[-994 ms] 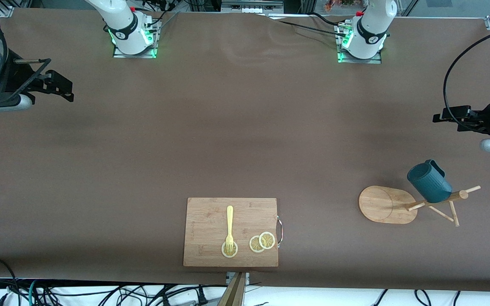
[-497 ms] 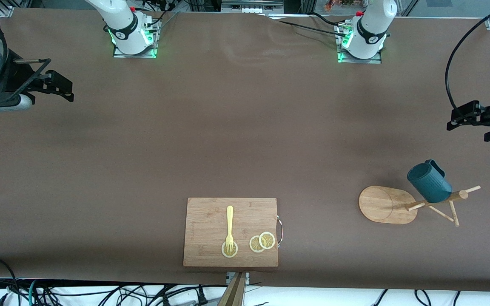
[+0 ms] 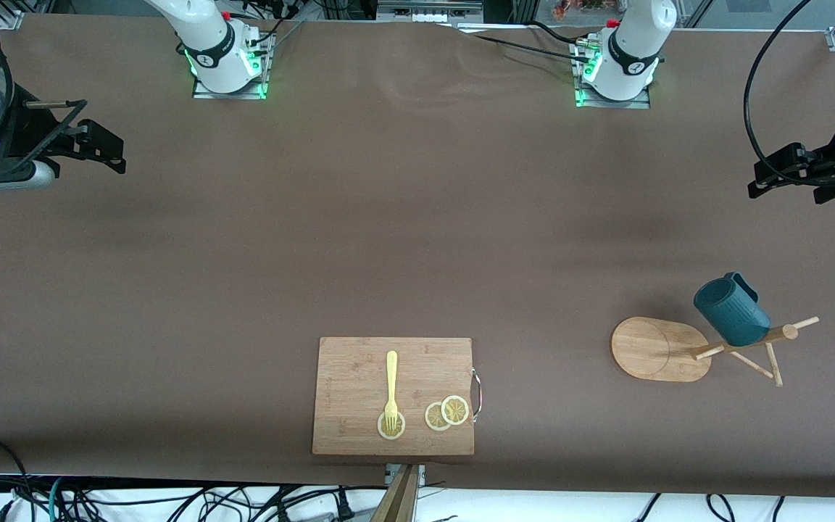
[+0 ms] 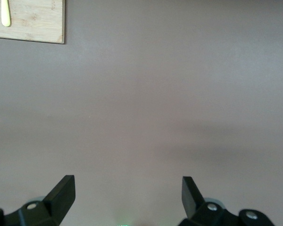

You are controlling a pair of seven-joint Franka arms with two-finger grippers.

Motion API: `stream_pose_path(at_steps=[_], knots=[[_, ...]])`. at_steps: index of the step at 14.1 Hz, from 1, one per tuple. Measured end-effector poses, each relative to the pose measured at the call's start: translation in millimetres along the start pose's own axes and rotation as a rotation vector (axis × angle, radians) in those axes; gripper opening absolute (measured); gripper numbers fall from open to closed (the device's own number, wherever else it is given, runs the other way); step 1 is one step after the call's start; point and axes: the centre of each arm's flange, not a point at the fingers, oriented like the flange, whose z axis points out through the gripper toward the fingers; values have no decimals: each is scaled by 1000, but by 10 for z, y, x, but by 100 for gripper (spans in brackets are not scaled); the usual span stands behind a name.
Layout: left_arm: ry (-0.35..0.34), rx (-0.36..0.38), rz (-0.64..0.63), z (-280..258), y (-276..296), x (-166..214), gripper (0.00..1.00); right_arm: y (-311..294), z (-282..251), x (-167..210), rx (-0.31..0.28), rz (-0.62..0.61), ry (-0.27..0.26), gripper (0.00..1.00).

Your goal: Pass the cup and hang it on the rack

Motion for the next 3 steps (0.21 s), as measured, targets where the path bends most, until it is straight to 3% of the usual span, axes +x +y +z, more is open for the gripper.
stream_pose_path(at_steps=[3], knots=[[-30,-1,-5,84,-26,8,100,0,0,0,0,0,0,100]])
